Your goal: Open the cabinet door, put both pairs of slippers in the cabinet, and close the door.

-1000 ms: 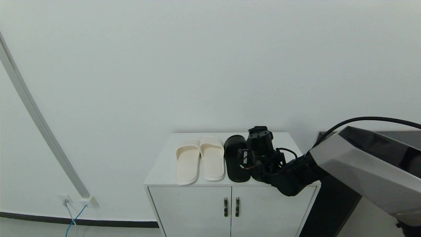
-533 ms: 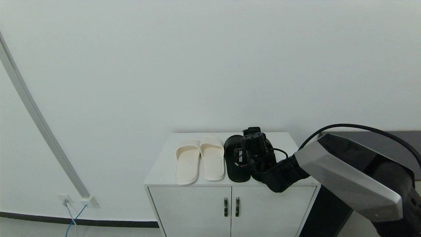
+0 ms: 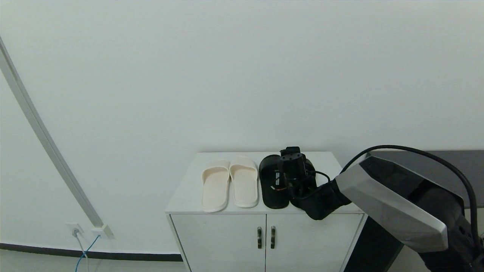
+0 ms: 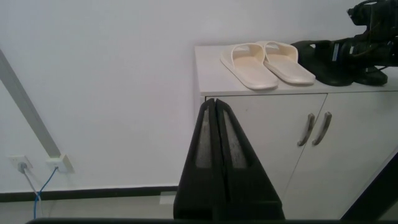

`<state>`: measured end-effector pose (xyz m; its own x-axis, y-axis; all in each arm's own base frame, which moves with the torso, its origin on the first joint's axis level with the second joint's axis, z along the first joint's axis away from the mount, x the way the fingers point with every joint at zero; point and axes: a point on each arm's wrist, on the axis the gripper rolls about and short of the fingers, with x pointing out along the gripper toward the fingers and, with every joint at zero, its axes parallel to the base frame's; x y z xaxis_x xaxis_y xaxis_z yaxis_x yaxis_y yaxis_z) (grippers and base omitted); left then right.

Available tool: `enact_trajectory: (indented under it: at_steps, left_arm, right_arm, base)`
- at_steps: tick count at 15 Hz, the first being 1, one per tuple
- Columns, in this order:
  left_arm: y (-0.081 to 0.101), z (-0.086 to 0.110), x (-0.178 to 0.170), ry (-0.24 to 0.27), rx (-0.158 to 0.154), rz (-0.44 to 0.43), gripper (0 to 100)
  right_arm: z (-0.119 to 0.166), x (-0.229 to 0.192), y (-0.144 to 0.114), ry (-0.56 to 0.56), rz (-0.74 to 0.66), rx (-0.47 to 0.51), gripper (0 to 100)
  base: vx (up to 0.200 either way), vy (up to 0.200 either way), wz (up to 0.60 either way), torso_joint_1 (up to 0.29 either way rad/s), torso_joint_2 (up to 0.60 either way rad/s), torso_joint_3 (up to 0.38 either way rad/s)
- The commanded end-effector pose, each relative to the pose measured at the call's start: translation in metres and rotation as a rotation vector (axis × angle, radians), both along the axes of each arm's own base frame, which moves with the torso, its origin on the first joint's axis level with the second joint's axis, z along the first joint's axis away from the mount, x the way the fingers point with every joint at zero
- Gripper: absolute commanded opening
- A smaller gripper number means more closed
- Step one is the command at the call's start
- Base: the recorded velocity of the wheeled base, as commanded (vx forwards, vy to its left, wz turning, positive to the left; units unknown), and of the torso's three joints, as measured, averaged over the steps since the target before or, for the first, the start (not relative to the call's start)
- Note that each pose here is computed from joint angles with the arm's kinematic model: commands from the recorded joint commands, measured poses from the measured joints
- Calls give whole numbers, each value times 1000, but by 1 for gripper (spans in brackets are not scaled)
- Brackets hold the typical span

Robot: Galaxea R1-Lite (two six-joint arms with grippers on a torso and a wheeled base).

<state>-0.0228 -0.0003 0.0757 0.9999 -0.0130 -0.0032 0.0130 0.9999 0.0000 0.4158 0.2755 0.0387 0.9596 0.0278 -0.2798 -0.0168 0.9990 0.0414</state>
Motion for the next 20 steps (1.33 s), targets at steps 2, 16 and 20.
enact_trajectory:
  at_steps: [2, 16, 20]
  left_arm:
    - [0, 0, 0, 0, 0, 1, 0]
    - [0, 0, 0, 0, 5, -1, 0]
    - [0, 0, 0, 0, 5, -2, 0]
  right_arm:
    - [5, -1, -1, -7, -1, 6, 0]
    - [105, -226, -83, 29, 758, 14, 0]
    - [93, -244, -98, -12, 901, -127, 0]
  base:
    - [0, 0, 0, 0, 0, 0]
    - [0, 0, 0, 0, 0, 0]
    - [0, 0, 0, 0, 0, 0]
